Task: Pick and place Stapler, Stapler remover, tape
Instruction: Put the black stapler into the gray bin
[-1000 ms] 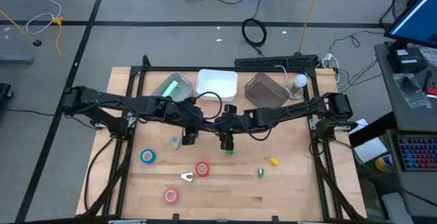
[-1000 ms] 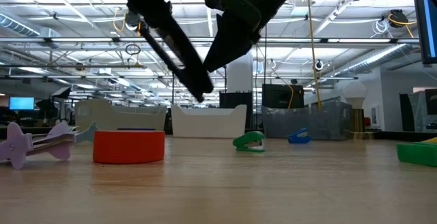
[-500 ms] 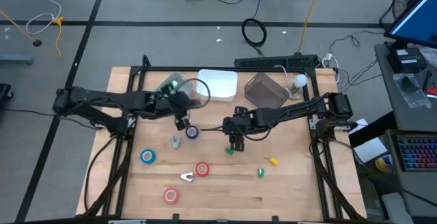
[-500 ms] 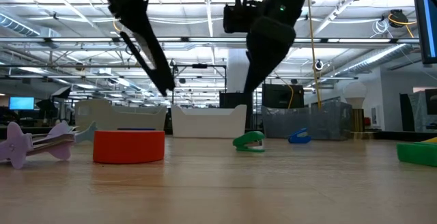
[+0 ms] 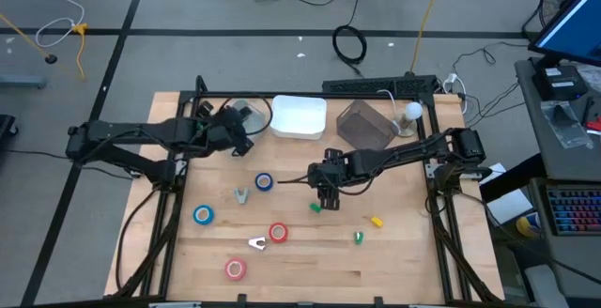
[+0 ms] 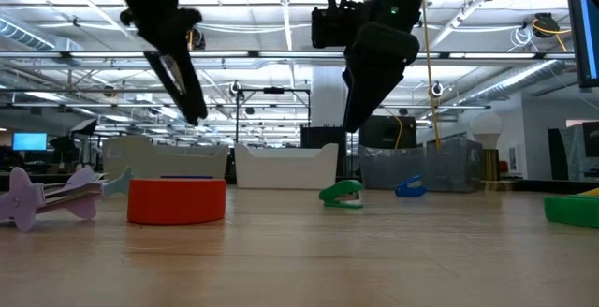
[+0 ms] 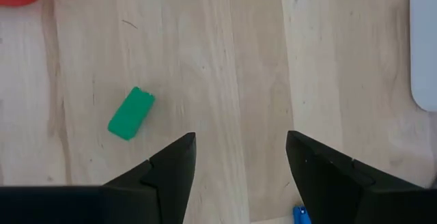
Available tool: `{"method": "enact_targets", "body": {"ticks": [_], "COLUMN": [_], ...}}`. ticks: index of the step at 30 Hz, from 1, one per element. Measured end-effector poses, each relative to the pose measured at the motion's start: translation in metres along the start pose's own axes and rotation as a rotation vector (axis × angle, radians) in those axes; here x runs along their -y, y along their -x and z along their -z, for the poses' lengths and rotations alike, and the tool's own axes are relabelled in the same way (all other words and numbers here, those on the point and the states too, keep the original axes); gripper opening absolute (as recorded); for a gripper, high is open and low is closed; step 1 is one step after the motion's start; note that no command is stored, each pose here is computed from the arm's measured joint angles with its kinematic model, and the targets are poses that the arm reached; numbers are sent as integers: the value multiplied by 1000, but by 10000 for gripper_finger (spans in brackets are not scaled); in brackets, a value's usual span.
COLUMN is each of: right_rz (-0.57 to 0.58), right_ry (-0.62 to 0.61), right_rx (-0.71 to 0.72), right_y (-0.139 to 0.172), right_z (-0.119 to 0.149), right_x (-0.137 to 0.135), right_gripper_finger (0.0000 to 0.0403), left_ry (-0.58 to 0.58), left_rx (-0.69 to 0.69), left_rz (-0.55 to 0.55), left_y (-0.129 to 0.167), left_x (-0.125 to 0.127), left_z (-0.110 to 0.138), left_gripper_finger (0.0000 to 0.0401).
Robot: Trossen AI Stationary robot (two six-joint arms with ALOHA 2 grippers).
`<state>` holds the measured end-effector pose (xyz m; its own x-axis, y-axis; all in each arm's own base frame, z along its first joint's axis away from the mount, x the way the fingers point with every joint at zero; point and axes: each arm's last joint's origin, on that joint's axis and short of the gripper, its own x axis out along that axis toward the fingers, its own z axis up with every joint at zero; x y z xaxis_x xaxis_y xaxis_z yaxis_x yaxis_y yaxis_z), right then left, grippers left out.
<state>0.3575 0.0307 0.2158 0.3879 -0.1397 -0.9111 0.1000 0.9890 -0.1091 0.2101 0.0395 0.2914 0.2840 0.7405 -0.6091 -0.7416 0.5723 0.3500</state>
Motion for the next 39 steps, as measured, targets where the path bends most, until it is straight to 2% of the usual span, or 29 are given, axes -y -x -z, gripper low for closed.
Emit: {"method": "enact_targets", "body": {"ticks": [5,11,15,18,22,28,35,39], "right_rz": [2,-6,-14,-21,-39,-101,-189,-222], "right_ry": [-6,-12,-16,-19,-87,-243,-412,-475], "right_rx": [-3,60,118,147,228,438,615,651], "right_y": [0,26,51,68,86,103,100,95], "right_z": [0,1,12,31,59,96,129,140], "right_x": [0,5,11,17,24,33,37,37], "right_gripper_finger": [223,222,223,224,221,222,221,220], "left_ry": [-11,8,34,56,88,104,124,142], "left_rx": [-28,16,52,69,91,121,128,132], "left_rz": [-24,-5,47,47,78,97,91,78], "left_y": [-20,-35,-44,-48,-51,-55,-67,-70], "left_x": [4,5,4,-3,-9,-13,-11,-13], "left_z": [20,33,44,51,58,70,80,81], "left_gripper_finger": [136,136,136,136,136,136,136,136]}}
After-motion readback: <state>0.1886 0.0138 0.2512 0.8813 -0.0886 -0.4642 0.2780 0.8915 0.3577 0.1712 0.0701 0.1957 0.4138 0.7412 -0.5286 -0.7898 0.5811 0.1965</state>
